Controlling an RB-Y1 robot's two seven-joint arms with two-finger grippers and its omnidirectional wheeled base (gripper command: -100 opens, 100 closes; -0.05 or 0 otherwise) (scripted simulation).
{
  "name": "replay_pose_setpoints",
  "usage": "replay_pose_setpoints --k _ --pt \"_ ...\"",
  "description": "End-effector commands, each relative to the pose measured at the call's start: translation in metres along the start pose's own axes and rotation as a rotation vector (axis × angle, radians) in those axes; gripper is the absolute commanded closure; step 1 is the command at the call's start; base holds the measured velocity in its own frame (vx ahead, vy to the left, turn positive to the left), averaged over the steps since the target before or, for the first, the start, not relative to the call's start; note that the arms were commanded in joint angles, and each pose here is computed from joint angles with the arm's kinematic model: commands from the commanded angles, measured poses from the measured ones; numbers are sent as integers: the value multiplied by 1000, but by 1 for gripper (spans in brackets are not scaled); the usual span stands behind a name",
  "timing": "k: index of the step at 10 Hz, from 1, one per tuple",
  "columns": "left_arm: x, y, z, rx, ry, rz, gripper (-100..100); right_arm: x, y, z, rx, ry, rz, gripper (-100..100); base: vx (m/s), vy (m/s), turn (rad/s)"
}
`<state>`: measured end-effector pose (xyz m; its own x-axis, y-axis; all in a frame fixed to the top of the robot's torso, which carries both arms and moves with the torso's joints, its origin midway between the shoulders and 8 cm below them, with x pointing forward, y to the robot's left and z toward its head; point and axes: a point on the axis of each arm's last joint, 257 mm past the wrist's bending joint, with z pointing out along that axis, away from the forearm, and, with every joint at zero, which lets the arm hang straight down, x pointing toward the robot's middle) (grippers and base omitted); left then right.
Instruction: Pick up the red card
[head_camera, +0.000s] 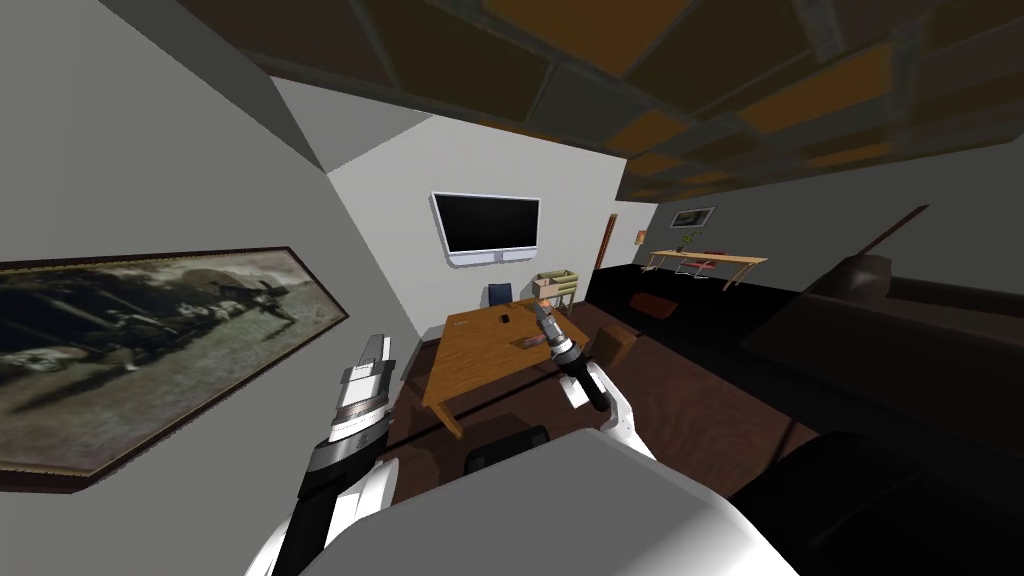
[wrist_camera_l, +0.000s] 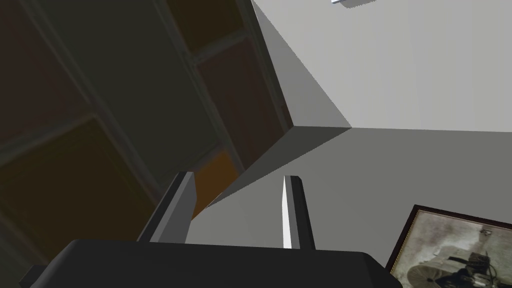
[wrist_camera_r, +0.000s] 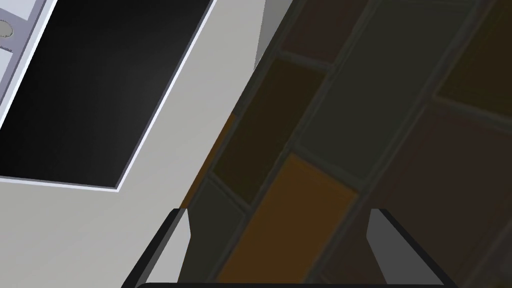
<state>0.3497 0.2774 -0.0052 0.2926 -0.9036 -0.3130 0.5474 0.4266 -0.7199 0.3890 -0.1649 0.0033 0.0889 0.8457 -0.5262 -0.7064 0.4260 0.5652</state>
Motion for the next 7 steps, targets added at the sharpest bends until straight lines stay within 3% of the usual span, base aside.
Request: replay_pose_setpoints --k 1,4,5,6,7 --pt "0 0 0 0 0 0 0 23 1 7 -40 64 -29 -100 -11 63 51" --pt "0 0 0 0 0 0 0 49 0 9 -76 140 -77 -100 -6 52 36" --pt "0 0 0 0 0 0 0 67 5 12 -122 192 -95 -100 -6 64 58" --pt "0 0 0 0 0 0 0 73 -1 10 -115 209 -113 -100 -5 56 34" --pt "0 0 0 0 0 0 0 93 3 11 -161 266 -131 -100 -10 60 70"
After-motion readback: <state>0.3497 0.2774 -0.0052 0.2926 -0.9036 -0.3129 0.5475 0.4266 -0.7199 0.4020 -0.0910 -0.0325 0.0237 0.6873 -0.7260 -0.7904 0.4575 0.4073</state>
